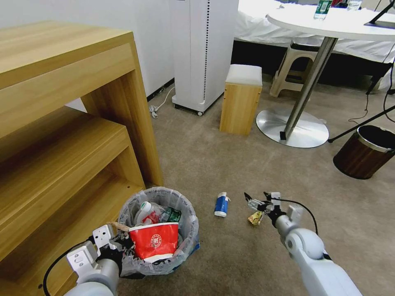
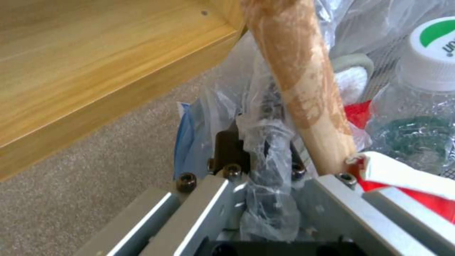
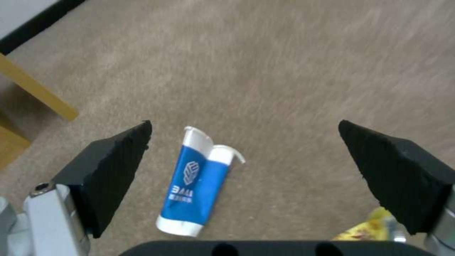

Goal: Pick up the trash bin and place the garbage on the floor into it.

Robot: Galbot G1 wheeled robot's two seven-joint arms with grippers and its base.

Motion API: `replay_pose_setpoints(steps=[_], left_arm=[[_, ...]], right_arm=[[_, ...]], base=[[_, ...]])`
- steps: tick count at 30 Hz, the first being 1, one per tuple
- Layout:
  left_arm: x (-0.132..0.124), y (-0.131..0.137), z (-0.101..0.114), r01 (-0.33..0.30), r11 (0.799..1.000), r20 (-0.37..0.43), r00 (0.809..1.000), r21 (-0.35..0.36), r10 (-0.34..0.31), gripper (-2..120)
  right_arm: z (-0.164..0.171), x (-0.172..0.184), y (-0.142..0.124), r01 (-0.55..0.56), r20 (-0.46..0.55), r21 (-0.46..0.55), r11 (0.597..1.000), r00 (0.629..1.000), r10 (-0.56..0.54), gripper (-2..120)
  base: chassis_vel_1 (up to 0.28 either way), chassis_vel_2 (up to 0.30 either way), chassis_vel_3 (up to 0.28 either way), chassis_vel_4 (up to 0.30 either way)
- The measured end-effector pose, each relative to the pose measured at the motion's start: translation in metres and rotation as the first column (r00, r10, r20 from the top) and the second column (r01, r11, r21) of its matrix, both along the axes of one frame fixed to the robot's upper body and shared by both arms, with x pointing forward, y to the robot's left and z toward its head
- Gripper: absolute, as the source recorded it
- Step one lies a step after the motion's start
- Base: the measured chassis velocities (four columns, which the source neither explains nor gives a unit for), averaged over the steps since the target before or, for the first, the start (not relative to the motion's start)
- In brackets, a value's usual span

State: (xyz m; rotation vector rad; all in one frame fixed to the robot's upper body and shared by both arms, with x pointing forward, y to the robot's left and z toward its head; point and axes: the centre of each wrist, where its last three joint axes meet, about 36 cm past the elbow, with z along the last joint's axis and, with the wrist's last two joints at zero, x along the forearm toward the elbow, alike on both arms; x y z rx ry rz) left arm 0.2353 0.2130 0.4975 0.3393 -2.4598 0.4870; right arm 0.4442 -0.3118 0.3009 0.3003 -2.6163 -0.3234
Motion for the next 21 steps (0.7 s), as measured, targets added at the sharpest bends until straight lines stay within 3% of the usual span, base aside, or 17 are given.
replay_pose_setpoints(steps=[4, 14, 21], left_arm=[[-0.003, -0.003, 0.001, -0.003, 1.0, -0.001, 1.0, 0.002, 0.003, 0], [-0.006, -0.006, 0.003, -0.005, 1.0, 0.001, 1.0, 0.008, 0.005, 0], [-0.006, -0.007, 0.001, -0.008, 1.0, 0.002, 1.0, 0.01, 0.008, 0]], right_arm=[[-0.011, 0.035, 0.022, 0.026, -0.094, 0.093, 0.995, 0.995, -0.017, 100], [-0.03, 0.066, 0.05, 0.076, -0.217, 0.102, 0.992, 0.975, -0.053, 100], [-0.049, 0.089, 0.07, 0.096, -0.274, 0.09, 0.991, 0.959, -0.068, 78]], base=[[0.0, 0.0, 0.0, 0.0], [0.0, 0.0, 0.0, 0.0], [0.0, 0.0, 0.0, 0.0]])
